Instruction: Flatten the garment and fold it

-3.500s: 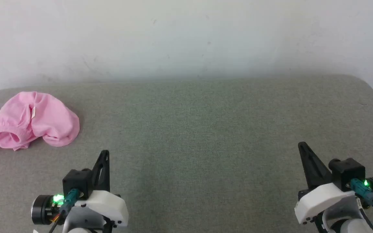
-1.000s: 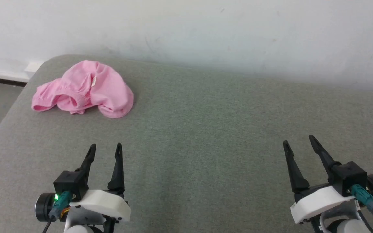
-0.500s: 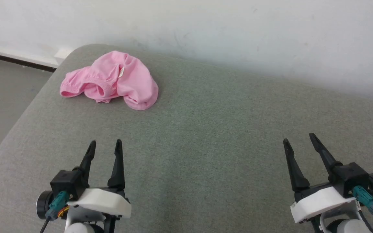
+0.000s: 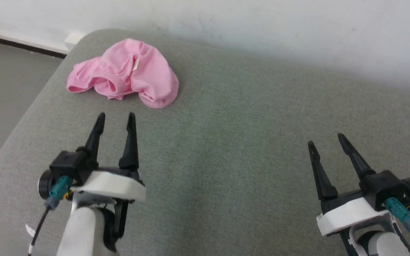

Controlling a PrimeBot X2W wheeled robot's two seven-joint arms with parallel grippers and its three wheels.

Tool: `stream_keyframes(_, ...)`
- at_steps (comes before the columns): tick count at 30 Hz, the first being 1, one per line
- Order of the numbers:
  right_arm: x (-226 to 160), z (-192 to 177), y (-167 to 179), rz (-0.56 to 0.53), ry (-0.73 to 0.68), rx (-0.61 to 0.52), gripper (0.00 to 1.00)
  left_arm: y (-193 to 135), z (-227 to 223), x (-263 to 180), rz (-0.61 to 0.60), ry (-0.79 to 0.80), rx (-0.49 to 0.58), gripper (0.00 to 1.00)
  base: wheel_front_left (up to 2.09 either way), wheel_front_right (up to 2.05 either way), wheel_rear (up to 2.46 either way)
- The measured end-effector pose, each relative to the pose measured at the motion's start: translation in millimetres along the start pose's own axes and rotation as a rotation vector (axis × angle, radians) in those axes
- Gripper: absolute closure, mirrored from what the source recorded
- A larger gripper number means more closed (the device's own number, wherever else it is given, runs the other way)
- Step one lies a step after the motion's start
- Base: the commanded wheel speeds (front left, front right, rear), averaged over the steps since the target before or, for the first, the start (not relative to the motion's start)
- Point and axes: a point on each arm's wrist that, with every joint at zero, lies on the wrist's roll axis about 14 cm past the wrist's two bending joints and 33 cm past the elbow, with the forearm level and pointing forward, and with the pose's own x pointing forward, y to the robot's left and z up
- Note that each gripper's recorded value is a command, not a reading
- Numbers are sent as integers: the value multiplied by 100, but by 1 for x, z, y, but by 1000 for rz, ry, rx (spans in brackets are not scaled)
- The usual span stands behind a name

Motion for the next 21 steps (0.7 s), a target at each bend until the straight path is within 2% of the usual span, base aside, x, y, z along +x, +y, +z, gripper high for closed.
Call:
stream_keyframes(12, 13, -20, -22, -43, 19, 18, 0, -15, -6, 83, -51, -21, 31, 0, 0, 0, 0)
stream_keyframes(21, 22, -41, -44, -85, 33, 40, 0, 4, -67, 140, -45, 174, 104, 0, 0, 0, 0)
